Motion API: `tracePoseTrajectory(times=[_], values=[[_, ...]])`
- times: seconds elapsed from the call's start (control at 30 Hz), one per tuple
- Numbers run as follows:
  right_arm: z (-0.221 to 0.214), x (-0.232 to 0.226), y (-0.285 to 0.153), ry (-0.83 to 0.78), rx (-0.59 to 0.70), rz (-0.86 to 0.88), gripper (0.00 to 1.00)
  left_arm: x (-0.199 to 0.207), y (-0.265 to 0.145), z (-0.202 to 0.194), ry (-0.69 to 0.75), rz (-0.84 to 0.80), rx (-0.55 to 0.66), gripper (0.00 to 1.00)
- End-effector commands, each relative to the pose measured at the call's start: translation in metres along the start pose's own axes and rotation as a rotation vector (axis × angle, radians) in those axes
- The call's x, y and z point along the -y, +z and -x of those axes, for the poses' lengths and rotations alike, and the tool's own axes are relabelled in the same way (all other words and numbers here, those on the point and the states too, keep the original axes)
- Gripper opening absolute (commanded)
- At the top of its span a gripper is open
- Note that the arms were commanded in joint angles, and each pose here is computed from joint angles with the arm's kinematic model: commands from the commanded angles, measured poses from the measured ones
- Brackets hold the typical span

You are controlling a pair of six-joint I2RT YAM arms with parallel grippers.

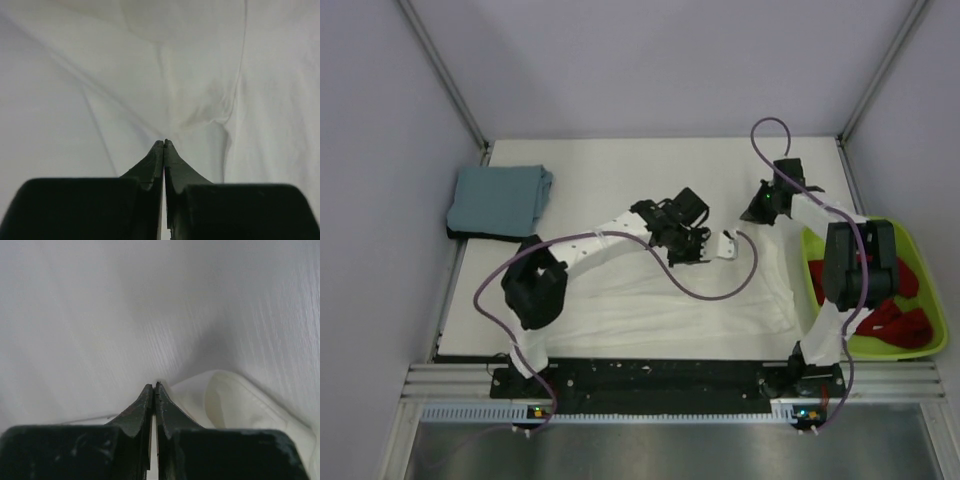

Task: Fold and stack the t-shirts
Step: Fold the other side of the tshirt into a rectangle

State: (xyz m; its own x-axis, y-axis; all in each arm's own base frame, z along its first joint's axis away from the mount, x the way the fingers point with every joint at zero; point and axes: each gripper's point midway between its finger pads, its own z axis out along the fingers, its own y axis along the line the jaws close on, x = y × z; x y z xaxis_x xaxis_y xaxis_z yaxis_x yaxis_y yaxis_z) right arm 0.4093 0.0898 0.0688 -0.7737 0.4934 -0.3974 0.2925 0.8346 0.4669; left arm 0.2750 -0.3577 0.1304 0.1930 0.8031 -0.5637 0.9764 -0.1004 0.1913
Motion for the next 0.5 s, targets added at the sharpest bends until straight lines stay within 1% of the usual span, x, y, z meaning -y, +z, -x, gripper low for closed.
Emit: tracePoseTrajectory(times=[0.0, 0.07, 0.17, 0.23, 0.27, 0.3, 0.33, 0.37, 0.4, 0.47], values=[[0.038, -0.022, 0.021, 0.014, 0.070, 0.034, 0.00, -0.004, 0.041, 0.044, 0.003, -0.003, 0.051, 0.08], [0.034, -0.022, 0.029, 0.019, 0.047, 0.039, 0.00, -0.005, 0.060, 0.053, -0.002, -0.009, 0.051, 0.17], [0.028, -0.019, 0.035, 0.019, 0.027, 0.045, 0.00, -0.017, 0.081, 0.062, -0.030, 0.018, 0.065, 0.22], [0.023, -0.017, 0.036, 0.016, 0.018, 0.046, 0.00, -0.023, 0.096, 0.055, -0.032, 0.031, 0.031, 0.25], [0.020, -0.016, 0.035, 0.017, 0.016, 0.045, 0.00, -0.023, 0.107, 0.045, -0.022, 0.029, 0.001, 0.28], [0.020, -0.016, 0.034, 0.010, 0.019, 0.048, 0.00, -0.025, 0.112, 0.039, -0.005, 0.038, -0.017, 0.28], [0.018, -0.014, 0.033, 0.008, 0.018, 0.046, 0.00, -0.023, 0.116, 0.033, 0.010, 0.031, -0.029, 0.31], [0.018, -0.014, 0.033, 0.002, 0.021, 0.045, 0.00, -0.020, 0.118, 0.029, 0.032, 0.014, -0.036, 0.31], [0.017, -0.013, 0.031, 0.001, 0.021, 0.043, 0.00, -0.013, 0.119, 0.026, 0.037, -0.012, -0.041, 0.34], [0.018, -0.012, 0.029, -0.004, 0.029, 0.036, 0.00, 0.001, 0.118, 0.024, 0.047, -0.084, -0.034, 0.36]])
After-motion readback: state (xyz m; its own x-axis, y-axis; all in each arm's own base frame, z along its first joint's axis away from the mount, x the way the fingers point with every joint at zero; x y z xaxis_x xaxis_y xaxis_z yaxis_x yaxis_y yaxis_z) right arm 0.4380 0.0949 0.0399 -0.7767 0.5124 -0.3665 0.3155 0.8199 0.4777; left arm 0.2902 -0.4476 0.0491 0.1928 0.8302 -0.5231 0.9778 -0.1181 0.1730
